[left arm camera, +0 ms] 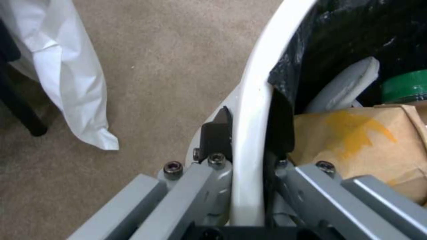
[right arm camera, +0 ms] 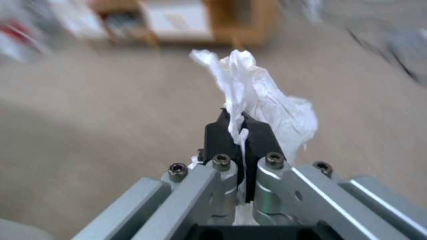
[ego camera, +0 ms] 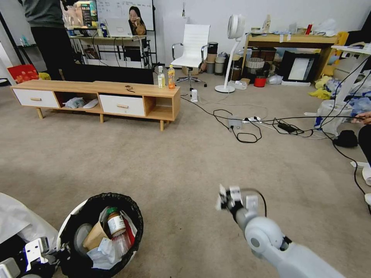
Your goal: Pick up the trash bin and place the garbage on the floor into it.
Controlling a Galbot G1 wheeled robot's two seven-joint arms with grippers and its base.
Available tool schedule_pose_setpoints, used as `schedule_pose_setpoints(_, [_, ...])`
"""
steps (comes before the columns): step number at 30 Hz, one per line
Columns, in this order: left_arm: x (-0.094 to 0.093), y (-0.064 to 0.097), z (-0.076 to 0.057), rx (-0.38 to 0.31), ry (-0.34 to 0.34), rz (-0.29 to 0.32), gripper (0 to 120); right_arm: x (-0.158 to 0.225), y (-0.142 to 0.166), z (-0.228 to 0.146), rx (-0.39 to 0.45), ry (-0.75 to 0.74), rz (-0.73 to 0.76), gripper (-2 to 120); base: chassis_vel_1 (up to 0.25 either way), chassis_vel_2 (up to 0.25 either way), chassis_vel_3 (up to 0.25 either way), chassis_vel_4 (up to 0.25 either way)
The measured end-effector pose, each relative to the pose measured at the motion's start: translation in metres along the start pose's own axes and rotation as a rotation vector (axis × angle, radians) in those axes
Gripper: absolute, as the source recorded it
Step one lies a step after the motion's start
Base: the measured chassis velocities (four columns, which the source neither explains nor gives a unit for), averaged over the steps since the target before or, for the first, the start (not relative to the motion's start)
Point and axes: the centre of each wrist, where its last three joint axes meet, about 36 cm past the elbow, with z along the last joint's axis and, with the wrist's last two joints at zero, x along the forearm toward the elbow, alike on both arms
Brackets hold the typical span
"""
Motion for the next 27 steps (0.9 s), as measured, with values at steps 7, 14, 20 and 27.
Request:
schedule_pose_setpoints(7, [0.004,-0.007,-0.001,-0.004,-0.006,0.019,1,-0.006,0.027,-0.035,0.054,-0.327,-0.364,0,0.000,0.000,0.000,0.000])
schedule_pose_setpoints(14, [0.004,-0.009,-0.001,-0.007,-0.008,0.022,1,-0.008,0.053,-0.060,0.040,-0.403,-0.530,0,0.000,0.000,0.000,0.000])
schedule_pose_setpoints(20, [0.004,-0.010,-0.003,-0.010,-0.011,0.025,1,-0.012,0.090,-0.081,0.027,-0.410,-0.669,0,0.000,0.000,0.000,0.000])
schedule_pose_setpoints(27, [0.004,-0.009,-0.005,-0.014,-0.017,0.029,1,-0.016,0.145,-0.095,0.039,-0.316,-0.809,0,0.000,0.000,0.000,0.000])
